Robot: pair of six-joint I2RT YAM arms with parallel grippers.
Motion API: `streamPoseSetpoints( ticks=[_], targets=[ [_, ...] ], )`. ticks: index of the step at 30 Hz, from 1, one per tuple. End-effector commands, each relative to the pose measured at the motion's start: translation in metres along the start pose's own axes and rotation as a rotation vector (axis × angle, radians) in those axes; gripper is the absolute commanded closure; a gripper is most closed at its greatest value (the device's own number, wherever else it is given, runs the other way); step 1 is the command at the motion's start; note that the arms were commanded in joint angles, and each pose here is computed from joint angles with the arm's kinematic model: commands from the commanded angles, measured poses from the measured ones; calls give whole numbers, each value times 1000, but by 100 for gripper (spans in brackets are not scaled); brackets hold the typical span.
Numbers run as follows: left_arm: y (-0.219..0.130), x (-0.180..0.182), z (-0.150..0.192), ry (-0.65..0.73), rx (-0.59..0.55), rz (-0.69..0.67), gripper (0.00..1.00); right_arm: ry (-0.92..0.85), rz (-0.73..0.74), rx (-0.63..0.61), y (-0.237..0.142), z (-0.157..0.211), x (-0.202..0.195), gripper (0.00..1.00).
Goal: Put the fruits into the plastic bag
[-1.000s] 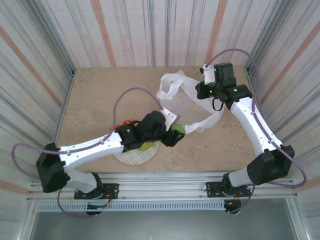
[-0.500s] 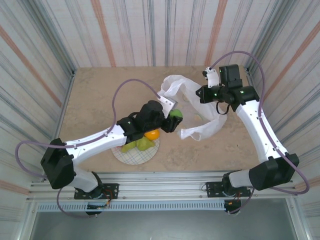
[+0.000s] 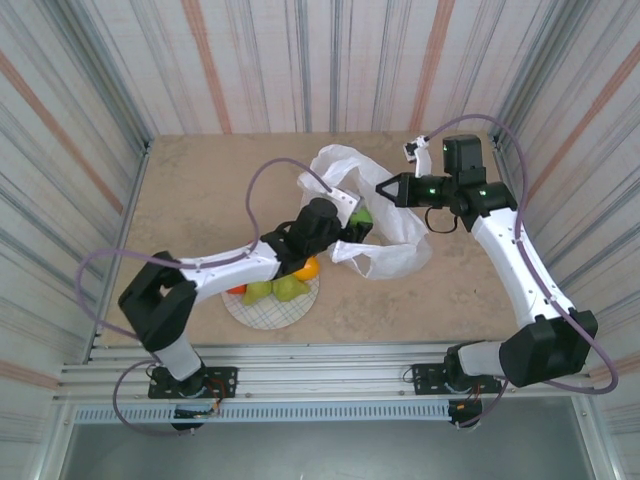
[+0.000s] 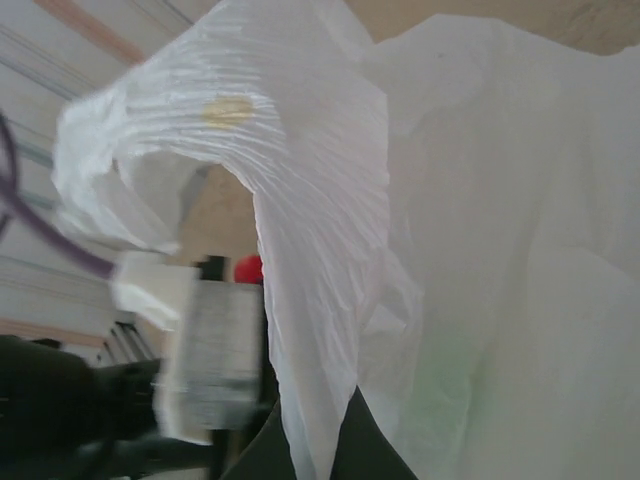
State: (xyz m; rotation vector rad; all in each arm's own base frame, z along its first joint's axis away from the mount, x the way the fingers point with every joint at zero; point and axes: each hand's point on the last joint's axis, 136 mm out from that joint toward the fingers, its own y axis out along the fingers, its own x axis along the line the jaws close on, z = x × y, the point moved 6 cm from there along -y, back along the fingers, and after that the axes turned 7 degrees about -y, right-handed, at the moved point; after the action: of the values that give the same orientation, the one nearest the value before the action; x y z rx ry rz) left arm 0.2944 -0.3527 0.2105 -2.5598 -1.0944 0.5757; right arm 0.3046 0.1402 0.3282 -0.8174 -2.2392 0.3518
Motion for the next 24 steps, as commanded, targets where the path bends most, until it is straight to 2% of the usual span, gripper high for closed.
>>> streamPoseSetpoints(
  ticks=[1,7,12,19,24],
  targets=[
    [20,-2,-10,29,-72,-3,42,54,-74,-37,-5,-5,6,100],
    [58,7,23,43,-3,-33,37,110,-109,-43,2,0,-4,100],
    [72,9,39,25,38,-31,32,130,-95,-33,7,6,-13,100],
    [62,8,34,25,49,-26,20,131,-54,-27,5,10,-25,100],
    [43,5,24,17,40,-18,16,126,-14,-20,2,12,-33,100]
  ],
)
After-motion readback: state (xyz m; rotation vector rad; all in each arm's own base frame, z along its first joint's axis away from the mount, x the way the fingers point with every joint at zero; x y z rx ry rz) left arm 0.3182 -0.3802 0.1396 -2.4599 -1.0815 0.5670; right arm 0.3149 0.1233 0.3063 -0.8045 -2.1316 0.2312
